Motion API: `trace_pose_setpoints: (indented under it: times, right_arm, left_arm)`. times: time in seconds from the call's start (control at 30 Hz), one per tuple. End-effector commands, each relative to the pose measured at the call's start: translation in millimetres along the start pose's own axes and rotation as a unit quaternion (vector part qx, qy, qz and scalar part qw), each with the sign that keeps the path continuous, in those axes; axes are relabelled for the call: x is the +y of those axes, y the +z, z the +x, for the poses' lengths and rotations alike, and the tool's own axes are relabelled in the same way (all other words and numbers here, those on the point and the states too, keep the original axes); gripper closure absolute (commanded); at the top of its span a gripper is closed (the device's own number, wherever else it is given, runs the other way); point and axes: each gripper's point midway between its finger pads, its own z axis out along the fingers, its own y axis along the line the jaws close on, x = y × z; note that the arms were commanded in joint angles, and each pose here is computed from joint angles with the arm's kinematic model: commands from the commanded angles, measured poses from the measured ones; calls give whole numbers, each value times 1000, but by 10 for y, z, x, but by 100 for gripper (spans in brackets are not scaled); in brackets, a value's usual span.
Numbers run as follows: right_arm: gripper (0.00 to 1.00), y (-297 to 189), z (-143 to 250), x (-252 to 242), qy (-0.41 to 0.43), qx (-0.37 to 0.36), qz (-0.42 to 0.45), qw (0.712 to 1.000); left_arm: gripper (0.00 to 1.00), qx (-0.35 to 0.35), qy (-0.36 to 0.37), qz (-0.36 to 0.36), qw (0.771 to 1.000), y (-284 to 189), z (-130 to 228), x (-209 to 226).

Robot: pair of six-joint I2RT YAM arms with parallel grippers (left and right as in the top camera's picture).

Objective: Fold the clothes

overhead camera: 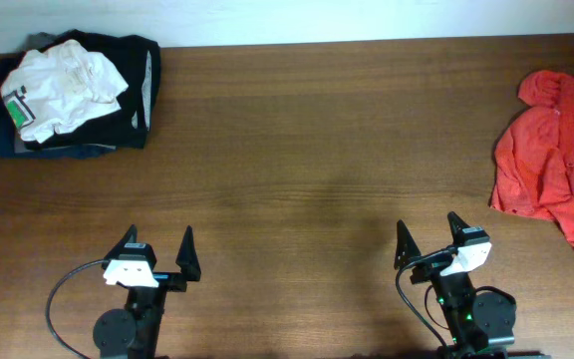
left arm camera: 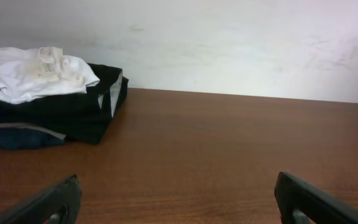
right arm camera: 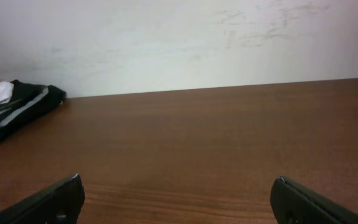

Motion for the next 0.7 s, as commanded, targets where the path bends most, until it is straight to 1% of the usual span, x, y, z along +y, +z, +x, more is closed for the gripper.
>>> trace_pose_setpoints:
  times: [0.0, 0.43, 0.47, 0.5, 0.53, 0.57, 0.6, 0.63, 0.67]
  right_arm:
    - [1, 4, 40, 30, -3, 6, -9, 1000]
    - [1, 4, 39, 33, -2, 6, -9, 1000]
    - [1, 0, 44, 119, 24, 9, -34, 999]
    - [1, -19, 51, 282, 83, 18, -81, 993]
    - [2, -57, 64, 455, 142, 36, -129, 981]
    - [1, -96, 83, 576, 176, 52, -162, 969]
    - [1, -122, 89, 644, 192, 61, -182, 963]
    - [1, -123, 49, 651, 224, 60, -183, 955]
    - [1, -141, -70, 696, 241, 44, -199, 949]
  left_arm:
    - [1, 3, -5, -6, 1000, 6, 36, 29]
    - [1, 4, -5, -6, 1000, 6, 37, 29]
    - [1, 4, -5, -6, 1000, 6, 37, 29]
    - [1, 4, -5, -6, 1000, 6, 37, 29]
    - [1, 3, -5, -6, 1000, 6, 36, 29]
    - [1, 4, -5, -6, 1000, 6, 37, 29]
    - [1, 3, -5, -6, 1000, 6, 36, 29]
    - [1, 4, -5, -6, 1000, 6, 37, 29]
    - [1, 3, -5, -6, 1000, 6, 36, 29]
